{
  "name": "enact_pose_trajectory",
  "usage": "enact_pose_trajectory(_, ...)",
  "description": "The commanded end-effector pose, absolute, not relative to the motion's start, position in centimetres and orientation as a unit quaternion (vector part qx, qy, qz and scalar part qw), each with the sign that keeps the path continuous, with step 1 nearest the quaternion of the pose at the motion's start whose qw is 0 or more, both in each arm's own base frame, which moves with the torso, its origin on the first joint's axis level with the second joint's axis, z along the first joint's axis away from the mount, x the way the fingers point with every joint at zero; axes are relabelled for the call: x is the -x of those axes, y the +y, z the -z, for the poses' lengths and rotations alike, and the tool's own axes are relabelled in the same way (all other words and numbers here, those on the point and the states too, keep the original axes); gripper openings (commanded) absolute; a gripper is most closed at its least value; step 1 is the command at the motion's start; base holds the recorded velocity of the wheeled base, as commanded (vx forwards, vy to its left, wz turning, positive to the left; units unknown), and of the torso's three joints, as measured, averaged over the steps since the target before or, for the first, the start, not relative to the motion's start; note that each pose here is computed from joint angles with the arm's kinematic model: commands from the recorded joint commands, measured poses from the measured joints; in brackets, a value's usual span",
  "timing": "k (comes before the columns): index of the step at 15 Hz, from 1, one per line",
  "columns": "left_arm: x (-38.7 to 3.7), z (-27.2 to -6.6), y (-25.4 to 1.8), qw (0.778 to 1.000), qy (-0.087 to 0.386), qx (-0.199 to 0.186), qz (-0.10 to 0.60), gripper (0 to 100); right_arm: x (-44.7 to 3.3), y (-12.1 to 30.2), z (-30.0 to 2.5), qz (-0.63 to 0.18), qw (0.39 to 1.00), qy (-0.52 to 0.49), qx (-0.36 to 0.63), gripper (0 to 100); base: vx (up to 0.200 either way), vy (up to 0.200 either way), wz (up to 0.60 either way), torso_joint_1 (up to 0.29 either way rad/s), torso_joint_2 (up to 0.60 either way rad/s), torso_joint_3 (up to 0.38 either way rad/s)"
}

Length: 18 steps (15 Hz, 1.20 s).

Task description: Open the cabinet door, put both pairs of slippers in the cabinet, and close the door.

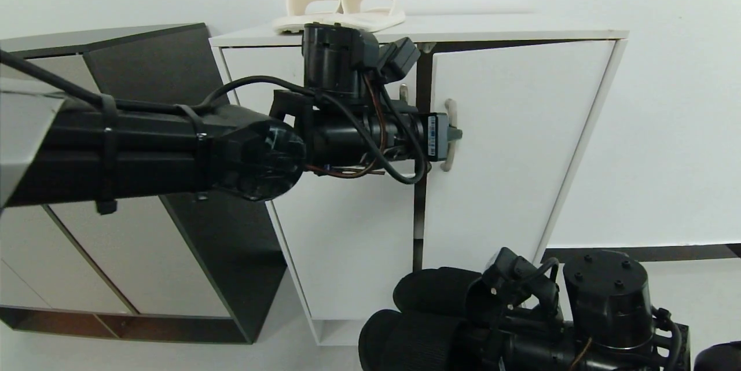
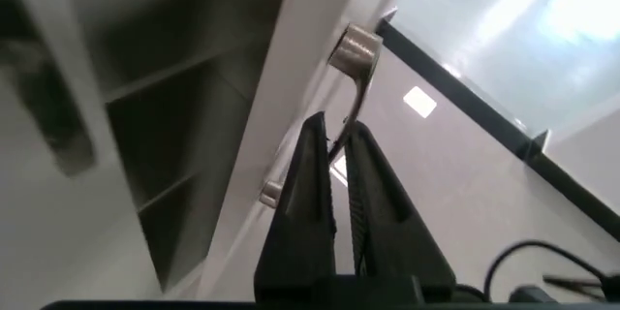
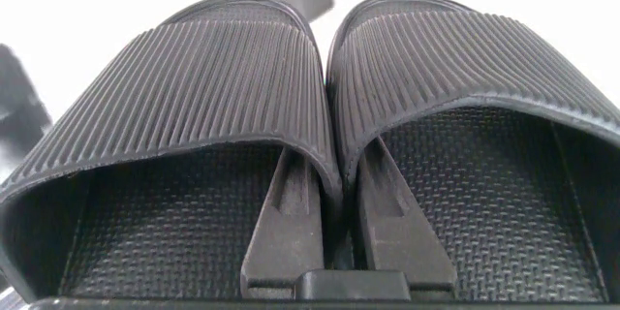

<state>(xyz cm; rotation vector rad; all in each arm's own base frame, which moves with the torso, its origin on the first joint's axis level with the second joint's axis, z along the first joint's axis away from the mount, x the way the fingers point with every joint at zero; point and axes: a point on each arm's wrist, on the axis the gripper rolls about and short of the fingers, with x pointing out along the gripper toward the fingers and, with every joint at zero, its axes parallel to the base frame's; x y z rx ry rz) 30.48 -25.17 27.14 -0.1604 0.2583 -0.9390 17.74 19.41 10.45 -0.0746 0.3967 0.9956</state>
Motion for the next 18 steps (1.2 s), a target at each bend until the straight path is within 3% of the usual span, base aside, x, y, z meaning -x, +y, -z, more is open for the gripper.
enact_pose_trajectory(1, -27.6, -28.2, -24.3, 0.876, 0.104, 0.078, 0.464, 0, -17.2, 18.9, -10.9, -0.48, 0.857, 0.183, 0.033, 0, 0.0, 0.0, 0.0, 0.0, 0.0, 0.0)
enact_pose_trajectory(7, -22.3, -28.0, -21.6, 0.876, 0.114, 0.064, 0.464, 0, -16.4, 18.6, -10.3, -0.502, 0.842, 0.19, 0.053, 0, 0.0, 0.0, 0.0, 0.0, 0.0, 0.0)
enact_pose_trajectory(9, -23.6, -28.3, -20.8, 0.887, 0.09, 0.079, 0.446, 0, -16.2, 18.7, -10.2, -0.507, 0.839, 0.19, 0.055, 0, 0.0, 0.0, 0.0, 0.0, 0.0, 0.0)
enact_pose_trajectory(11, -25.7, -28.1, -20.7, 0.893, 0.077, 0.119, 0.428, 0, -16.1, 18.9, -10.3, -0.509, 0.838, 0.189, 0.056, 0, 0.0, 0.0, 0.0, 0.0, 0.0, 0.0)
enact_pose_trajectory(14, -29.1, -27.2, -21.8, 0.897, 0.071, 0.127, 0.417, 0, -15.8, 19.2, -10.2, -0.515, 0.834, 0.188, 0.058, 0, 0.0, 0.0, 0.0, 0.0, 0.0, 0.0)
enact_pose_trajectory(18, -30.7, -27.5, -23.0, 0.895, 0.065, 0.141, 0.419, 0, -15.7, 19.2, -10.1, -0.516, 0.833, 0.19, 0.059, 0, 0.0, 0.0, 0.0, 0.0, 0.0, 0.0)
